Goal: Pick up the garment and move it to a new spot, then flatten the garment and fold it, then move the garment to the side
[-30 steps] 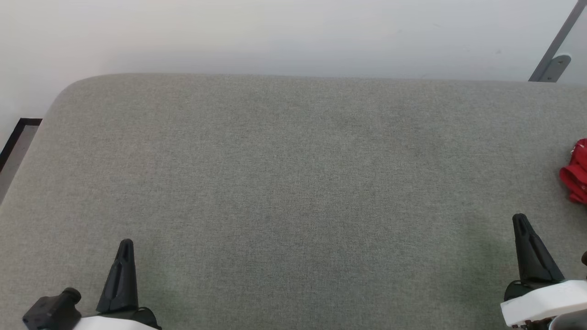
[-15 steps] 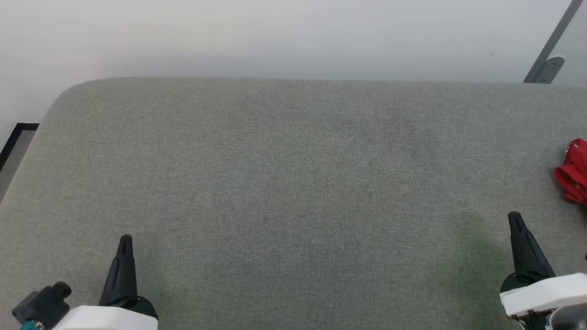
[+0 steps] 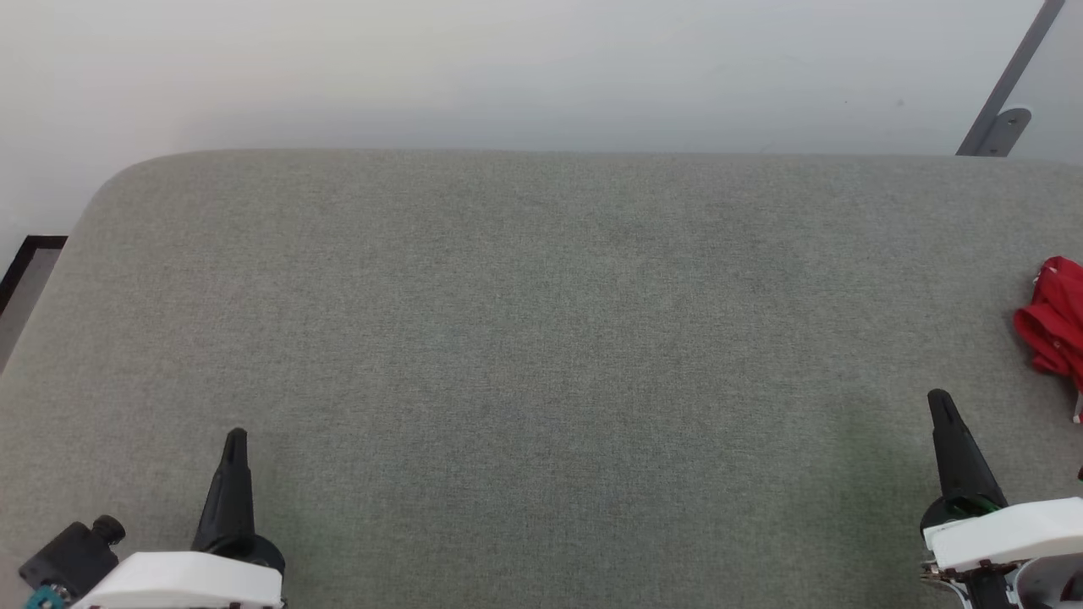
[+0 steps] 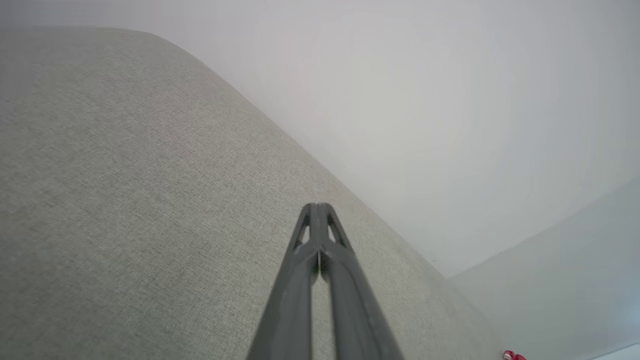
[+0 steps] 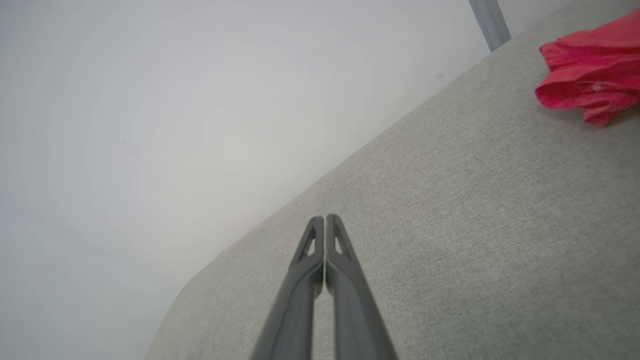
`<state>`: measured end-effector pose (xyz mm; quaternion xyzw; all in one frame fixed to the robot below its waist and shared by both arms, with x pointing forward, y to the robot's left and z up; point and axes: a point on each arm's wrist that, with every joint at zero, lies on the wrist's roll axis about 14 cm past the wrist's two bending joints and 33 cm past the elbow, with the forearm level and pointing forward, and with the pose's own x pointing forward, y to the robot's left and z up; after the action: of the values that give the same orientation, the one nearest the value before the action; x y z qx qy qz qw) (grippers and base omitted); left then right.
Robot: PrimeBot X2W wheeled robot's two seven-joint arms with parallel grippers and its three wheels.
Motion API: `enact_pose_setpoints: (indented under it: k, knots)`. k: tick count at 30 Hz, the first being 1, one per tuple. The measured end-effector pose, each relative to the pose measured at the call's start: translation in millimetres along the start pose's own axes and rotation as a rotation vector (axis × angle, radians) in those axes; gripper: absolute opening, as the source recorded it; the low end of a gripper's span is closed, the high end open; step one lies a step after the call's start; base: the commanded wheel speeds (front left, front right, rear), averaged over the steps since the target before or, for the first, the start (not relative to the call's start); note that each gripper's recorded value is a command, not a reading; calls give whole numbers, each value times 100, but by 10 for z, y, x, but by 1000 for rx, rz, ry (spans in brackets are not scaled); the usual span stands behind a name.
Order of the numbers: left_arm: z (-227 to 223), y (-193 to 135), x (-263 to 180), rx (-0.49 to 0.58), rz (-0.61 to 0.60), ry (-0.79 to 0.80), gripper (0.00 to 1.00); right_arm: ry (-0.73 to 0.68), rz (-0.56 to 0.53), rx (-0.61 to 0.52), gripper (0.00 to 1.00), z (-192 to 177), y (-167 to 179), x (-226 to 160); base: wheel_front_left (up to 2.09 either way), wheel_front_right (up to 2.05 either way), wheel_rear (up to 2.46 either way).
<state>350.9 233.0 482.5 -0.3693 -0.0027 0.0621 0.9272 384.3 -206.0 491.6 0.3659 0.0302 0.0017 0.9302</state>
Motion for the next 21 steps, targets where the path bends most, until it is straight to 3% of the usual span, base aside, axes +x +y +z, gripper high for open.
enact_pose_setpoints:
  k: [21]
  knots:
    - [-40,-81,109,-261,0,24,0,-7,-7,260,0,-6,22,29,0,0,0]
